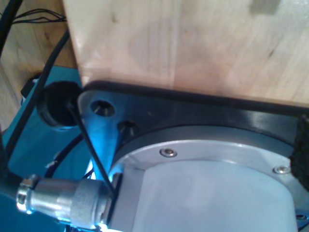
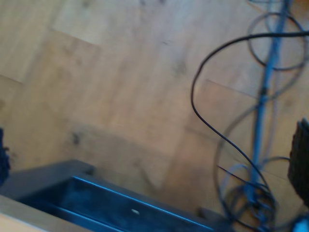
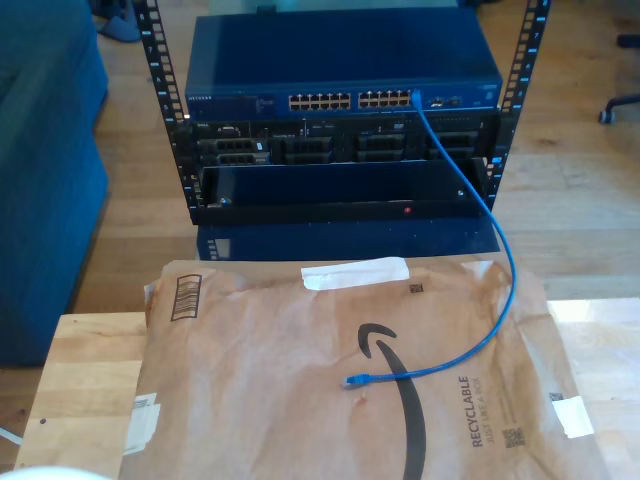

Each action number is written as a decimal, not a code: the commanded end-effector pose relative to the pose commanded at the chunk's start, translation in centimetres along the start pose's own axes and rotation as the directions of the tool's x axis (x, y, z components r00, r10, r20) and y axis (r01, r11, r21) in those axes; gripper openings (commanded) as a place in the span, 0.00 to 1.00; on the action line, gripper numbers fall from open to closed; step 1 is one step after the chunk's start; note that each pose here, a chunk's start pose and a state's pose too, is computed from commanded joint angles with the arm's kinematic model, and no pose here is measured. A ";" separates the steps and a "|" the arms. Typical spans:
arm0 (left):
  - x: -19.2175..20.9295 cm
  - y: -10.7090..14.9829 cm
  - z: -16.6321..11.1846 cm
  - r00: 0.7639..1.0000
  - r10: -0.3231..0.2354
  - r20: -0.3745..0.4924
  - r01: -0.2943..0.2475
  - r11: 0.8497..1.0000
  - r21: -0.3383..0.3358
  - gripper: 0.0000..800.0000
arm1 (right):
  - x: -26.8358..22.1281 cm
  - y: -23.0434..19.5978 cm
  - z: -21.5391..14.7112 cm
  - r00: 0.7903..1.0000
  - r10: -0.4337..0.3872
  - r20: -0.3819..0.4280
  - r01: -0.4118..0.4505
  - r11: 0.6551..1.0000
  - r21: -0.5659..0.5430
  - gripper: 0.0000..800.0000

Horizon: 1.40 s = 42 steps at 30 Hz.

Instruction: Grab the cable and plug it in

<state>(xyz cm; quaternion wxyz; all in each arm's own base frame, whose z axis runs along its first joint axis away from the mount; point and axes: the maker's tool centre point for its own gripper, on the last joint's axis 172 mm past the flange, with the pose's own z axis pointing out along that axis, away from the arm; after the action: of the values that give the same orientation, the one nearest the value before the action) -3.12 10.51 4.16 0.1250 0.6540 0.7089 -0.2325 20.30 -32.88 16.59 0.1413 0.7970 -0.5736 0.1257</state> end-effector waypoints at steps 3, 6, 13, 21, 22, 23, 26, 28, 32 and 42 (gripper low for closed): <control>0.0 0.0 0.0 1.000 0.000 0.000 0.000 1.000 0.000 1.00 | -2.6 3.6 0.7 0.993 -0.001 0.114 0.011 0.997 -0.082 0.99; 0.0 0.0 0.0 1.000 0.000 -0.002 0.000 1.000 0.000 1.00 | -6.2 7.9 0.4 0.966 -0.013 0.257 0.056 0.985 -0.160 1.00; 0.0 0.0 0.0 1.000 0.000 0.000 0.000 1.000 0.000 1.00 | -13.4 14.1 -0.2 0.890 0.052 0.453 0.056 0.974 -0.222 1.00; 0.0 0.0 0.0 1.000 0.000 0.000 0.000 1.000 0.000 1.00 | -20.0 14.6 1.7 0.836 0.111 0.537 0.010 0.976 -0.219 1.00; 0.0 0.0 0.0 1.000 0.000 0.000 0.000 1.000 0.000 1.00 | -20.6 14.4 1.9 0.829 0.109 0.549 0.011 0.978 -0.211 1.00; 0.0 0.0 0.0 1.000 0.000 0.000 0.000 1.000 0.000 1.00 | -20.8 14.2 1.9 0.827 0.109 0.552 0.007 0.979 -0.204 1.00; 0.0 0.0 0.0 1.000 0.000 0.000 0.000 1.000 0.000 1.00 | -22.7 13.4 2.9 0.809 0.130 0.573 -0.028 0.983 -0.183 1.00; 0.0 0.0 0.0 1.000 0.000 0.000 0.000 1.000 0.000 1.00 | -23.5 13.4 4.2 0.819 0.155 0.553 -0.065 0.982 -0.179 1.00; 0.0 0.0 0.0 1.000 0.000 0.000 0.000 1.000 0.000 1.00 | -24.8 13.9 5.3 0.816 0.214 0.537 -0.133 0.973 -0.186 1.00; 0.0 0.0 0.0 1.000 0.000 0.000 0.000 1.000 0.000 1.00 | -25.4 13.8 5.9 0.811 0.205 0.547 -0.125 0.976 -0.181 1.00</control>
<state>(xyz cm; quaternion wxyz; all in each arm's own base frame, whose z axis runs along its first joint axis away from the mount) -3.12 10.51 4.16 0.1250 0.6540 0.7089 -0.2325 -0.46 -16.86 3.03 0.0086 0.7341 -0.6640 -0.1421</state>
